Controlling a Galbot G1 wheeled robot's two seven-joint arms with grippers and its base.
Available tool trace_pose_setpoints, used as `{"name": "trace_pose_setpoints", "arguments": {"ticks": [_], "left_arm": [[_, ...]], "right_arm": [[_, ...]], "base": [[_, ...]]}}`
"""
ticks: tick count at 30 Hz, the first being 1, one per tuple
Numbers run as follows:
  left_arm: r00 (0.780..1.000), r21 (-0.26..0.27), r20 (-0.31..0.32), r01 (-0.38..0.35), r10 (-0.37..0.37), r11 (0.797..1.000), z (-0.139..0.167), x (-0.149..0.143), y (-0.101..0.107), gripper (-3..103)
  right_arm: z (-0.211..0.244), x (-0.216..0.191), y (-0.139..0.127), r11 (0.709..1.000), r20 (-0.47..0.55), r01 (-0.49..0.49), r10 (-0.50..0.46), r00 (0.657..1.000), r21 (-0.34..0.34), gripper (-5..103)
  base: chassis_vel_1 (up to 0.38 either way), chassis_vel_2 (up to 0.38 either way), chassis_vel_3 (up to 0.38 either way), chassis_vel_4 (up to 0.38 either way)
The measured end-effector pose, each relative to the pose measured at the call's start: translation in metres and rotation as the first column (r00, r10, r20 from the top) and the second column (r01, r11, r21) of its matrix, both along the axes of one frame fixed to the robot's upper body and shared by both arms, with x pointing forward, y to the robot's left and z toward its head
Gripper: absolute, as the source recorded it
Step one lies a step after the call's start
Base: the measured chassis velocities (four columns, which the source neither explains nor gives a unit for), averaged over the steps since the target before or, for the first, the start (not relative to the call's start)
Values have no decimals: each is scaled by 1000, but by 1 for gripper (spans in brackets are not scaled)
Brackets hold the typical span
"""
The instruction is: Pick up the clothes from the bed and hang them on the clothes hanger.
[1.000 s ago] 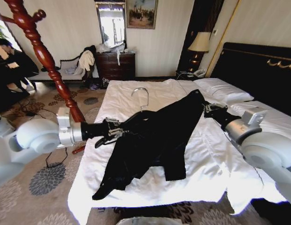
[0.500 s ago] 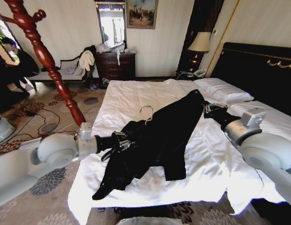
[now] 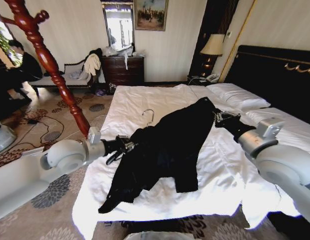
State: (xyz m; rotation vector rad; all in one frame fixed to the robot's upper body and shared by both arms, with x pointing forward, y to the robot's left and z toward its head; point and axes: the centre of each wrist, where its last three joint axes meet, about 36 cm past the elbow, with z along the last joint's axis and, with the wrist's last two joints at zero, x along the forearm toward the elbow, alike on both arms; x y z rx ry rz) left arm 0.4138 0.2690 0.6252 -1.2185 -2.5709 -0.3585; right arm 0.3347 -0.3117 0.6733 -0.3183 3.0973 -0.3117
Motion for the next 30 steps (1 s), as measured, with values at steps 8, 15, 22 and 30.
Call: {"name": "trace_pose_setpoints", "arguments": {"ticks": [8,15,22,30], "left_arm": [[996,-85,-11,89,-90,992,-12,-7,-31,16],[994,-120,-30,105,-109,987,-22,-3,-44,16],[990,-167,-49,121,-131,979,-35,5,-64,16],[996,-168,-19,85,-90,982,-36,22,-69,16]], "right_arm": [[-1,0,1,999,-48,-4,6,999,43,0],[3,-2,3,996,-78,-14,21,997,87,0],[8,-9,9,992,-108,-30,43,993,122,0],[14,-18,15,988,-131,-46,66,989,150,0]], "base": [[0,0,0,0],[0,0,0,0],[0,0,0,0],[0,0,0,0]]}}
